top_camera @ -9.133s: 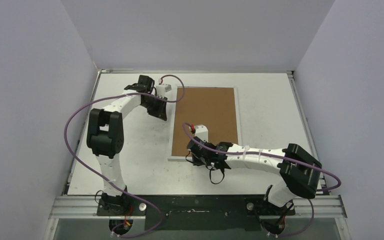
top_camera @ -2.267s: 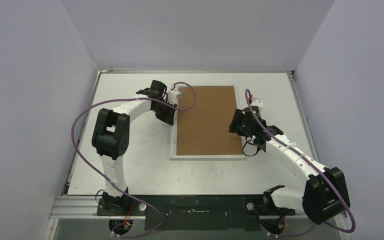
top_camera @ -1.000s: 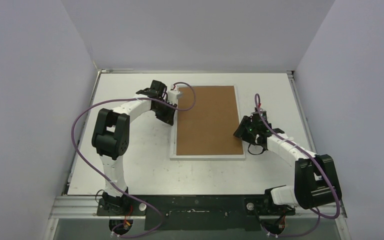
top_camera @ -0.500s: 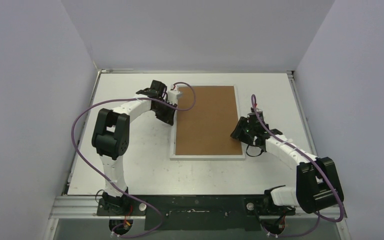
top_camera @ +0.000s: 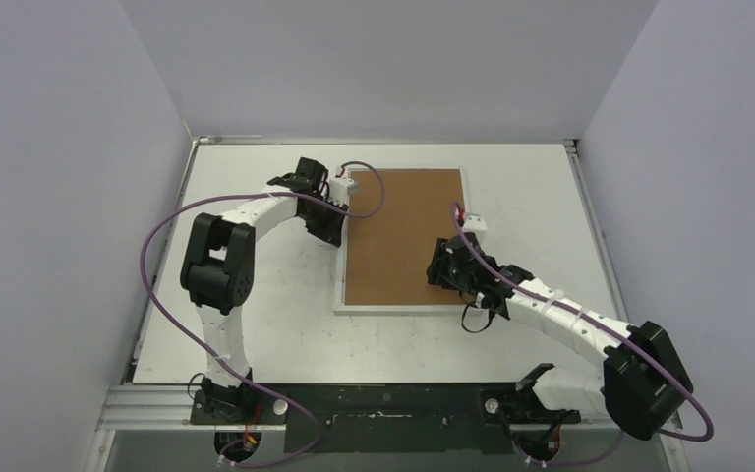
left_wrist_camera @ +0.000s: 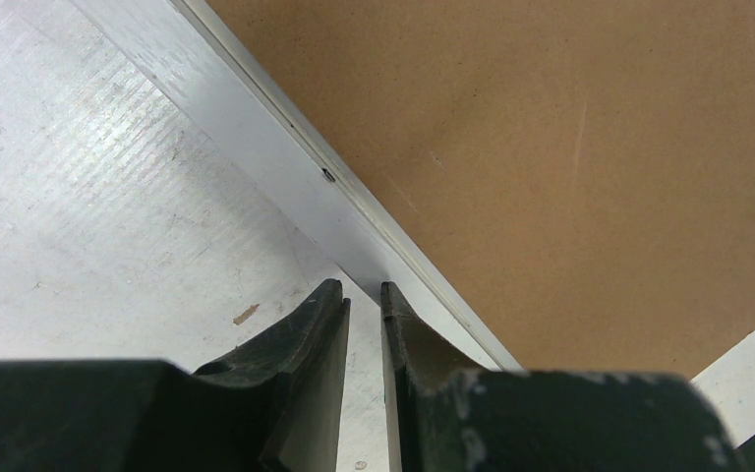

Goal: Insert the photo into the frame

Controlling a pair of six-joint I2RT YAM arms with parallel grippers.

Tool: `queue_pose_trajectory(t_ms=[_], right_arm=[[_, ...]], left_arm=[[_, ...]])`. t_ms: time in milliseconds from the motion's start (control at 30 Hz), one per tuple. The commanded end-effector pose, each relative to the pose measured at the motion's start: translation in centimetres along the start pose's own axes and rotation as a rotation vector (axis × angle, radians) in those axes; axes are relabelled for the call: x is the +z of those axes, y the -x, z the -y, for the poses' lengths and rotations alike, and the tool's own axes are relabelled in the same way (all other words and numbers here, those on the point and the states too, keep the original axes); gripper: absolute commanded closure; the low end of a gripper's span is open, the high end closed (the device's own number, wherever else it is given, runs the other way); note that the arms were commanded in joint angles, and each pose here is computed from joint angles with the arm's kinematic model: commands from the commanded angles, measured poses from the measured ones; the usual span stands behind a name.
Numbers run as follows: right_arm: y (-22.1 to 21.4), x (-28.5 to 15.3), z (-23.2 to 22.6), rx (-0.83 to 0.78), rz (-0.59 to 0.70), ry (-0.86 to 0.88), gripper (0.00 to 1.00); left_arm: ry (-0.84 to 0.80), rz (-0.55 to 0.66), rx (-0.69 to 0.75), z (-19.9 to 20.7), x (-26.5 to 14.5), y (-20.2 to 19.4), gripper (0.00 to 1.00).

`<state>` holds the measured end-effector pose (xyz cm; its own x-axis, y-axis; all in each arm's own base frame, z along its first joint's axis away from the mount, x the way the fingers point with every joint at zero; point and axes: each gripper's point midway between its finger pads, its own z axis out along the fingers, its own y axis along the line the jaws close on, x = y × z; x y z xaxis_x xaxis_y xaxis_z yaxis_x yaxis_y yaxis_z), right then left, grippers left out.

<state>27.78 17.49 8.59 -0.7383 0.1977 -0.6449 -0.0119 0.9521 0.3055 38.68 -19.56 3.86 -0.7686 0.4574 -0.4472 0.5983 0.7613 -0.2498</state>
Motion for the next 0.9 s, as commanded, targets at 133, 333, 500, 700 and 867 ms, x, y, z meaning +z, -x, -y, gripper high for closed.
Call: queue_pose_trajectory(t_ms=[133, 333, 500, 700, 867], right_arm=[[-4.4, -0.9, -2.5, -0.032, 0.001, 0.020, 0.73], [-6.8, -0.6, -4.5, -0.063, -0.034, 0.057, 0.85], [-7.7, -0.3, -4.8, -0.070, -0.056, 0.060, 0.88], [-7.9, 0.2, -4.6, -0.082, -0.063, 0.044, 0.89], [-8.0, 0.6, -4.7, -0.088, -0.067, 0.036, 0.89]], left_arm=[[0.035, -0.048, 0.012, -1.0, 0.9, -1.2, 0.83], [0.036, -0.047, 0.010, -1.0, 0.8, -1.2, 0.83], [0.037, -0.050, 0.010, -1.1, 0.8, -1.2, 0.83], [0.037, -0.051, 0.010, -1.1, 0.8, -1.2, 0.83], [0.038, -0.055, 0.012, -1.1, 0.9, -1.4, 0.83]])
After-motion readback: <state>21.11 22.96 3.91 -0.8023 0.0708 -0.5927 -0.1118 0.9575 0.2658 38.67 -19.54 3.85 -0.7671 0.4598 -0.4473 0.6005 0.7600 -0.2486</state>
